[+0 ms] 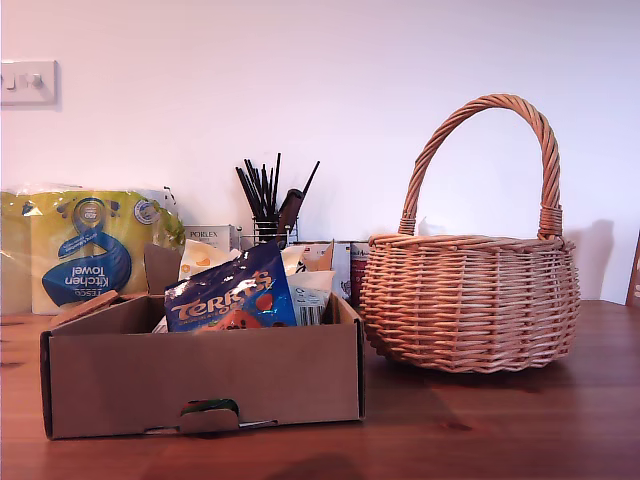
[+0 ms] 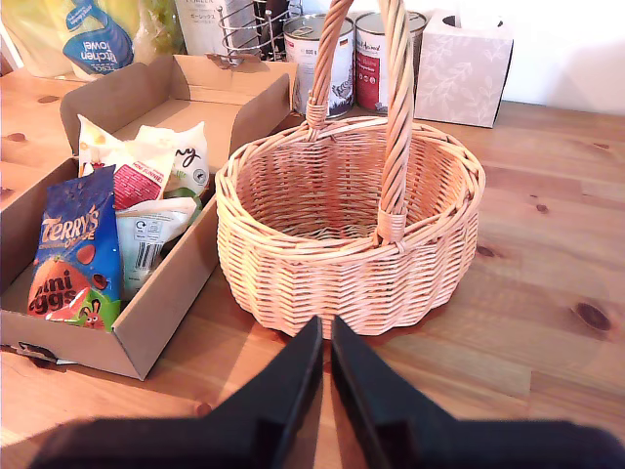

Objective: Move the bags of Easter eggs from the cardboard box on the left into the woven basket on the right side.

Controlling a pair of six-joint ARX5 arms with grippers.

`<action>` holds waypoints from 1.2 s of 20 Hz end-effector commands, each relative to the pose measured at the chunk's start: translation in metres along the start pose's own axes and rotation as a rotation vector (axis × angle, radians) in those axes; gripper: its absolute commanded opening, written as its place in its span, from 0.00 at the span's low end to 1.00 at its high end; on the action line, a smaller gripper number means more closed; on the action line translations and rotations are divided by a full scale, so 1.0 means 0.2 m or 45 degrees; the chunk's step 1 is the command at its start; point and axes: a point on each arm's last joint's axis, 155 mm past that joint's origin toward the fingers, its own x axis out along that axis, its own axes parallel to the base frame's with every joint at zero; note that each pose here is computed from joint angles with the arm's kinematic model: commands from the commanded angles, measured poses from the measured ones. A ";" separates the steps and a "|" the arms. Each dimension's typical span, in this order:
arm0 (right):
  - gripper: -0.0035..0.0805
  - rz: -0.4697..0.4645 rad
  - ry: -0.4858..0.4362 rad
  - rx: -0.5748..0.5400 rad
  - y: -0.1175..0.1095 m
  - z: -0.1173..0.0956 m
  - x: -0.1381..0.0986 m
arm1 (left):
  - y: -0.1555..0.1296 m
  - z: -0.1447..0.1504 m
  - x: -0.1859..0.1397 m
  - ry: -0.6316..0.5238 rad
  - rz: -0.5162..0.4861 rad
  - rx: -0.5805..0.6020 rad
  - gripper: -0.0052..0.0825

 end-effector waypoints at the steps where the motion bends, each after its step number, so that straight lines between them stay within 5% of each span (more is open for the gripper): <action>1: 0.03 0.054 0.030 0.061 0.04 -0.04 0.07 | 0.00 -0.08 0.01 0.070 -0.004 -0.014 0.03; 9: 0.03 0.066 -0.016 0.061 0.05 0.01 0.06 | -0.02 -0.08 0.01 0.064 -0.028 -0.013 0.03; 19: 0.03 0.356 0.090 0.039 0.27 0.02 0.11 | -0.17 -0.08 0.16 0.235 -0.285 0.098 0.03; 24: 0.03 0.374 0.027 0.027 0.28 0.10 0.11 | -0.19 -0.05 0.27 0.252 -0.359 0.205 0.03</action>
